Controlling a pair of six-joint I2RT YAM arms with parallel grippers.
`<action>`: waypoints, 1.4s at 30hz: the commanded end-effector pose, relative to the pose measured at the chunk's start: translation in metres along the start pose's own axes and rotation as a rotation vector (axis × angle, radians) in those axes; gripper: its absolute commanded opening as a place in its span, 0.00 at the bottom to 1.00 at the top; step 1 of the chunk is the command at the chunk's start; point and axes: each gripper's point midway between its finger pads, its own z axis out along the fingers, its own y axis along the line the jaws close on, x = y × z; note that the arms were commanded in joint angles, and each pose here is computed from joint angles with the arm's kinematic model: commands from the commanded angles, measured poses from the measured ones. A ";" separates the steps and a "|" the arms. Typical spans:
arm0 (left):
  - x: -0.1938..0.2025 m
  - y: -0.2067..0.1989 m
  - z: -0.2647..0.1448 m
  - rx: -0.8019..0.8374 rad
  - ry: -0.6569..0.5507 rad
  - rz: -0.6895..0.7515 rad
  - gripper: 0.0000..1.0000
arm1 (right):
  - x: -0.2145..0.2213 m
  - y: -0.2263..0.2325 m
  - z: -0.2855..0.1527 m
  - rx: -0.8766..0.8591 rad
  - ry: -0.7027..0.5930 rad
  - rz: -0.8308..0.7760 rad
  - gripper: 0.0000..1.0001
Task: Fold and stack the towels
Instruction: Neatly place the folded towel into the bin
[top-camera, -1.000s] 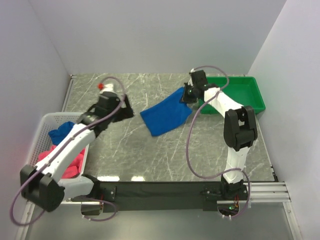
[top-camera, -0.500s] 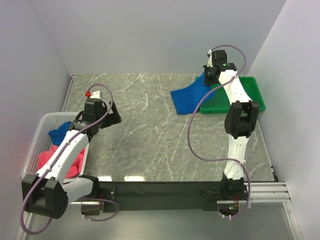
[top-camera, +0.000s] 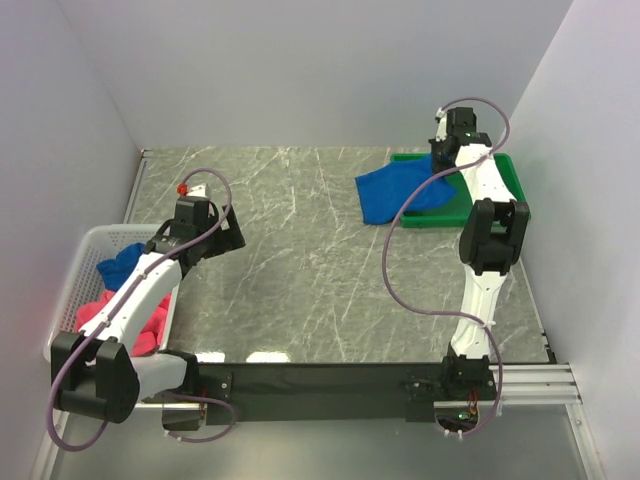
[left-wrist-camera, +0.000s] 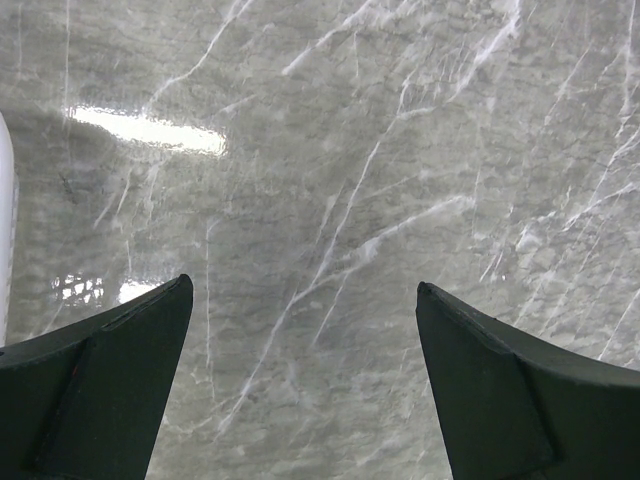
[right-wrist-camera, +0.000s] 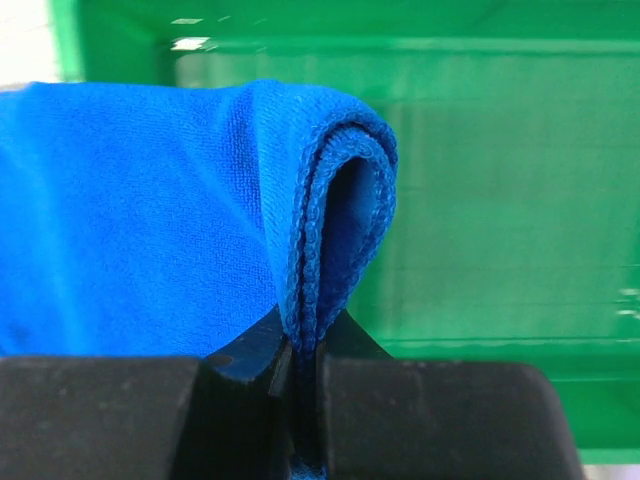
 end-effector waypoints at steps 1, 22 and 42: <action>-0.014 -0.008 0.002 0.036 -0.033 0.004 1.00 | -0.014 -0.025 0.006 0.085 -0.054 -0.071 0.00; -0.007 0.004 0.023 -0.012 0.023 -0.001 0.99 | -0.007 -0.080 0.024 0.239 -0.036 -0.162 0.00; 0.001 0.006 0.033 -0.024 0.065 0.004 0.99 | 0.000 -0.114 0.028 0.362 0.000 -0.212 0.00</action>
